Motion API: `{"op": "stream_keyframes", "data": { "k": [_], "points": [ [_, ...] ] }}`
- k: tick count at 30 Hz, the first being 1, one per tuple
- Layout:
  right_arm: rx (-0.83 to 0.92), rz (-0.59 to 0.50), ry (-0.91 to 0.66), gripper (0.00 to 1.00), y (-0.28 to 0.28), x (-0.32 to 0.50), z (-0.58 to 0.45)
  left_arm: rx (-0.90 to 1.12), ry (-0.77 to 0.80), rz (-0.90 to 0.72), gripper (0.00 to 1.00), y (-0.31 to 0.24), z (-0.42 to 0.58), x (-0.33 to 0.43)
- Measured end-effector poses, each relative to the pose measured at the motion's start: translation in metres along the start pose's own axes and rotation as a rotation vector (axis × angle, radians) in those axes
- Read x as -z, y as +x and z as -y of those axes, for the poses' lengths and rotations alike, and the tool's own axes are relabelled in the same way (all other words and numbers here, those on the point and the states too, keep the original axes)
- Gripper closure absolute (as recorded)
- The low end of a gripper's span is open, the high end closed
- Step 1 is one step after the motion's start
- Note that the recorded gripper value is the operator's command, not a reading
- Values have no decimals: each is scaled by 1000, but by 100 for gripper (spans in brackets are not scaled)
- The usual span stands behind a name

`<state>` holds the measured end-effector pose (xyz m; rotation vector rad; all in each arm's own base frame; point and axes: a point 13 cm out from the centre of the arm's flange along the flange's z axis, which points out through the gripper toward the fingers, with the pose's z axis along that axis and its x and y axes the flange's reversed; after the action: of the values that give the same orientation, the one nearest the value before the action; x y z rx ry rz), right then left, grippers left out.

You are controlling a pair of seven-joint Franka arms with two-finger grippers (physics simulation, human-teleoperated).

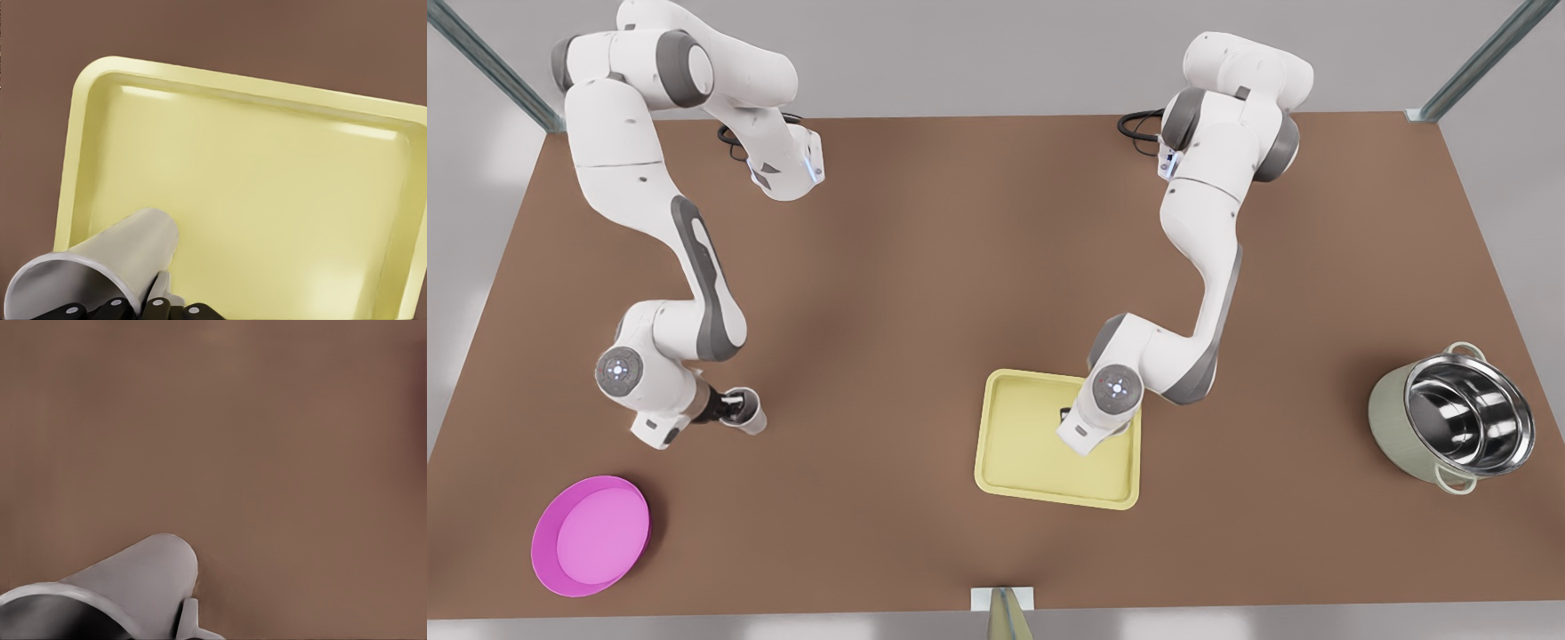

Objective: Use both arms to respectively pick up the white IKEA cups from the middle-left and middle-right positions, then place the white IKEA cups onto the middle-middle tray, ensuring that the cups remain upright and do not tip over

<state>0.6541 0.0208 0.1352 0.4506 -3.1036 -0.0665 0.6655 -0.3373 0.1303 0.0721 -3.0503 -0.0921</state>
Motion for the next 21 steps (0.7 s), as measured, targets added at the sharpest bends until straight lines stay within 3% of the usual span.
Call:
{"op": "stream_keyframes", "data": {
  "k": [1,3,7,9,10,13,17,21],
  "points": [
    [48,19,-5,79,-15,6,-30,18,-3,-4,79,0,-1,-2],
    [140,55,-10,79,-44,16,-90,52,-5,-11,56,1,-3,-7],
    [267,94,-45,79,-78,16,-215,108,-8,-21,35,1,-5,-15],
    [304,115,-60,79,-90,18,-277,136,-8,-20,5,-1,-9,-14],
    [317,124,-68,79,-95,17,-309,148,-6,-19,0,-2,-10,-12],
    [319,143,-95,79,-103,8,-392,189,14,-8,0,-6,-15,17],
    [247,162,-129,79,-116,0,-449,240,46,20,0,0,-33,119],
    [169,147,-149,79,-116,-22,-483,408,50,-12,0,-9,-184,216]
  ]
}}
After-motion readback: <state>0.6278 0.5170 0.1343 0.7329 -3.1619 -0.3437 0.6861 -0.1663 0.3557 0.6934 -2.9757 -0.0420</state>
